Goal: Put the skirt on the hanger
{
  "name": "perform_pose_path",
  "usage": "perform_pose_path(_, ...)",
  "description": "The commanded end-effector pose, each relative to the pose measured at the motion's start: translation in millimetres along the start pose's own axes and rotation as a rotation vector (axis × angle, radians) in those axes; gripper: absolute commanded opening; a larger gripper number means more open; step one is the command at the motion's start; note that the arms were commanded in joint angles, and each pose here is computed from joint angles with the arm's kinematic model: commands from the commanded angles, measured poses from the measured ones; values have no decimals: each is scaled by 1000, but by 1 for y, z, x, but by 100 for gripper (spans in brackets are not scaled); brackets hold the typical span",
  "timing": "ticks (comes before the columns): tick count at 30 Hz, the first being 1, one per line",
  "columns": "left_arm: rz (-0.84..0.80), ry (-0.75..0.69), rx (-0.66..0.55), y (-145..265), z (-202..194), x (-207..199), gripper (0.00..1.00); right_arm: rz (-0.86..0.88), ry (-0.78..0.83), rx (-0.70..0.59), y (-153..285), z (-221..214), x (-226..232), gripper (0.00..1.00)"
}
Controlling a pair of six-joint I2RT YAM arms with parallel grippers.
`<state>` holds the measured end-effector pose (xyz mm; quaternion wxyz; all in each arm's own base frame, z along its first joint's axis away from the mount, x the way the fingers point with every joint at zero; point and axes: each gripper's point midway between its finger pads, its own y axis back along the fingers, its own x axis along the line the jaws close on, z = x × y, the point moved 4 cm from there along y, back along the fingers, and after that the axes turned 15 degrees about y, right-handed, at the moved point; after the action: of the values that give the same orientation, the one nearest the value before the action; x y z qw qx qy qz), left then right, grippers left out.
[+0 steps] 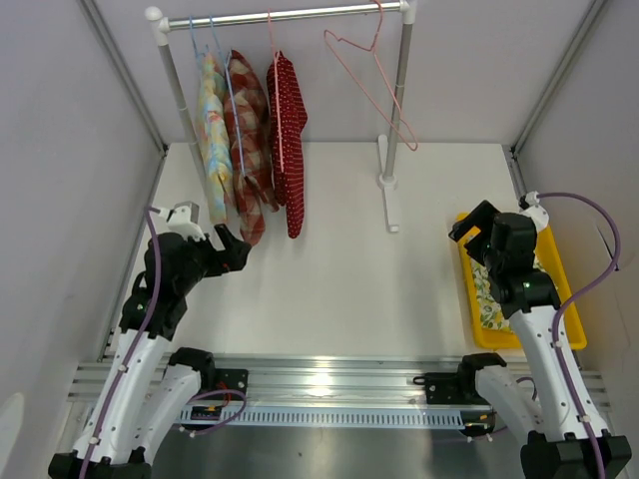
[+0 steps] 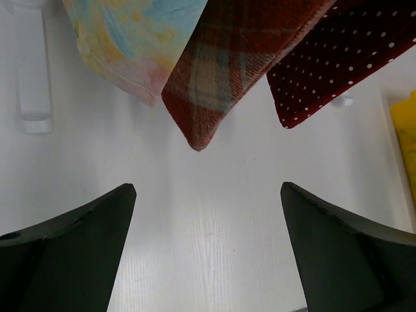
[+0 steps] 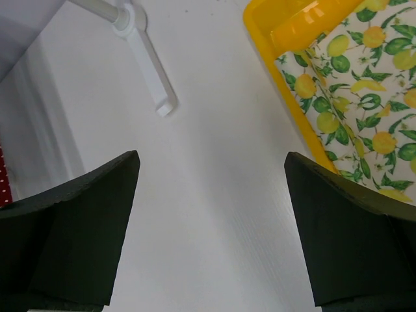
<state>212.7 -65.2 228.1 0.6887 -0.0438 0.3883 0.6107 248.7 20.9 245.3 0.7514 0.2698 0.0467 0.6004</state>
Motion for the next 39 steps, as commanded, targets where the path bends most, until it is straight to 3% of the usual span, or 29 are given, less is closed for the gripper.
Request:
perform_pose_path(1, -12, 3, -29, 6, 0, 0, 99, -110, 36, -19, 4, 15, -13, 100)
perform_pose_path(8, -32, 4, 15, 0, -5, -2, 99, -279, 84, 92, -48, -1, -36, 97)
perform_pose_path(15, -36, 4, 17, 1, -6, -3, 99, -313, 18, 173, -99, -15, -68, 67)
perform_pose_path(22, -28, 5, 37, -3, -9, -1, 99, -235, 2, 241, -135, -35, -69, 68)
perform_pose_path(27, -21, 6, 44, -5, -9, 0, 99, -215, -26, 251, -138, -48, -69, 77)
perform_pose_path(34, -15, 7, 62, -8, -12, 2, 99, -208, -29, 252, -140, -55, -69, 76)
perform_pose_path(37, -13, 8, 67, -9, -13, 2, 99, -206, -29, 257, -142, -55, -69, 66)
perform_pose_path(39, -13, 8, 68, -9, -13, 2, 99, -200, -30, 261, -144, -54, -68, 51)
